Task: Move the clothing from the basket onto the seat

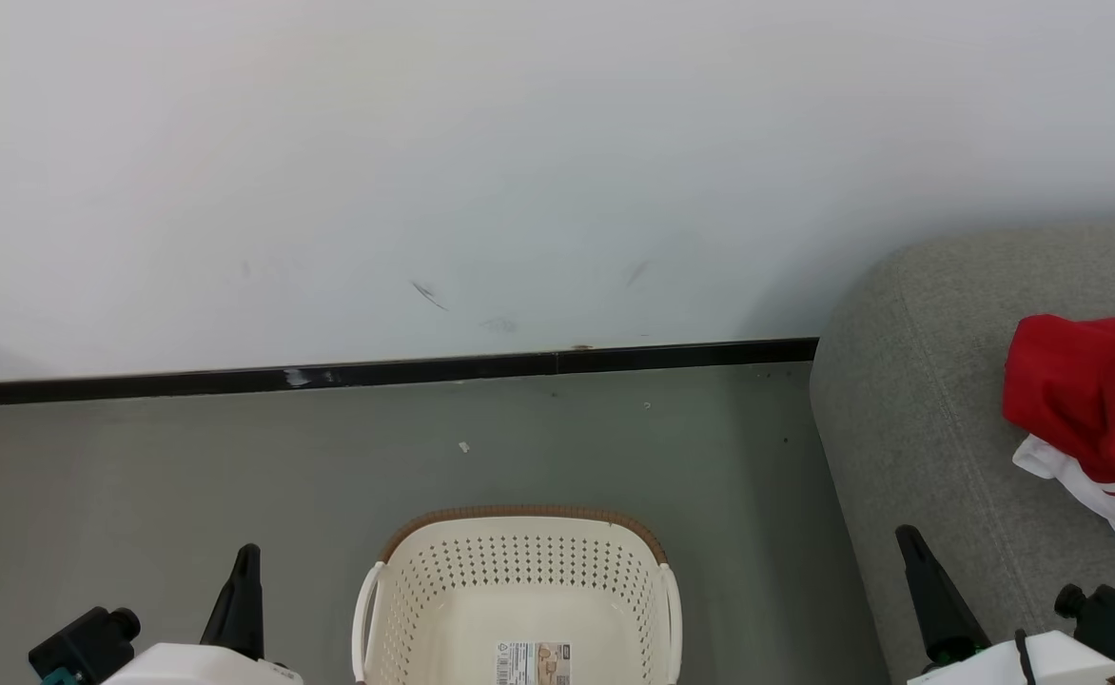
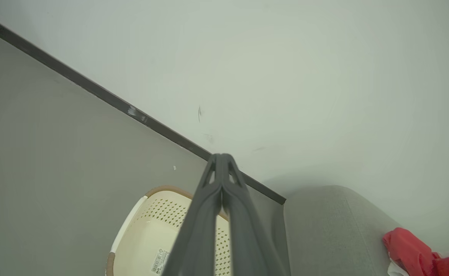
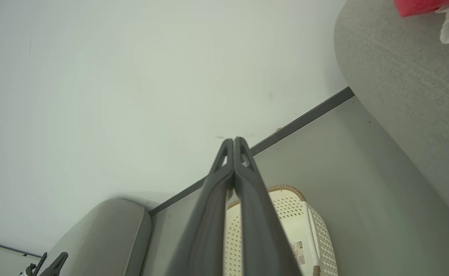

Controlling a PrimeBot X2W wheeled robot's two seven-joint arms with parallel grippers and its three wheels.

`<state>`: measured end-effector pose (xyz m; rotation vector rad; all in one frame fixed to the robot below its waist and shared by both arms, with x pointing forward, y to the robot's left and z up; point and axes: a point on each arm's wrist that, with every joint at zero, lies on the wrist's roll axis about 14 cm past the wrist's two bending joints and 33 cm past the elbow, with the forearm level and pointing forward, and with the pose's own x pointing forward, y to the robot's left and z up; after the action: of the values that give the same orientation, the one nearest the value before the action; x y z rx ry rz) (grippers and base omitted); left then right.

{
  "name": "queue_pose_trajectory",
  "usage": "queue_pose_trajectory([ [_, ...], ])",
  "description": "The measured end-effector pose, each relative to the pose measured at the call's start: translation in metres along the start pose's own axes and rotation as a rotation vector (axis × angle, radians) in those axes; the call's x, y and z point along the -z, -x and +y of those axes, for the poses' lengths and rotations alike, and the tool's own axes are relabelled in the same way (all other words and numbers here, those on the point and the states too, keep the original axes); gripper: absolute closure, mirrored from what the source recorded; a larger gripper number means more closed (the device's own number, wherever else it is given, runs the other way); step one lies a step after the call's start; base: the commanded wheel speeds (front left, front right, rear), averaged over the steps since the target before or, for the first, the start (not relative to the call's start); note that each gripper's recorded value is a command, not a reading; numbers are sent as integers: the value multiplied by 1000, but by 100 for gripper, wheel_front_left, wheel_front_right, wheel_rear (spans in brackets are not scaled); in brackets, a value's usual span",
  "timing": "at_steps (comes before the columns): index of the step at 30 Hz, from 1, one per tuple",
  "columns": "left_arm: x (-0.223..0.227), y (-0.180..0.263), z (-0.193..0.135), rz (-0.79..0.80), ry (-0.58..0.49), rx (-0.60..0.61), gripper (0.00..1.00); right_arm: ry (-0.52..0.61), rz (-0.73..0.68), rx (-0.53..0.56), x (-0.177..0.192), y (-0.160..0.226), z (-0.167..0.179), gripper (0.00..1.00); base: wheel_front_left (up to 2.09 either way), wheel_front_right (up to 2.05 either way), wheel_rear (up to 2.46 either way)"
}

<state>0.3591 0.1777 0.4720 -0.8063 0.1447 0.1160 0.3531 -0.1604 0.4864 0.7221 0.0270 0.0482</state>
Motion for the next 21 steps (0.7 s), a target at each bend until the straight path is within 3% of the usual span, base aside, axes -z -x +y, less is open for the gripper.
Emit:
queue_pose_trajectory([
  [21, -1, -3, 2, 37, 253, 7, 100, -288, 1, 64, -4, -3, -17, 100, 0, 0, 0],
])
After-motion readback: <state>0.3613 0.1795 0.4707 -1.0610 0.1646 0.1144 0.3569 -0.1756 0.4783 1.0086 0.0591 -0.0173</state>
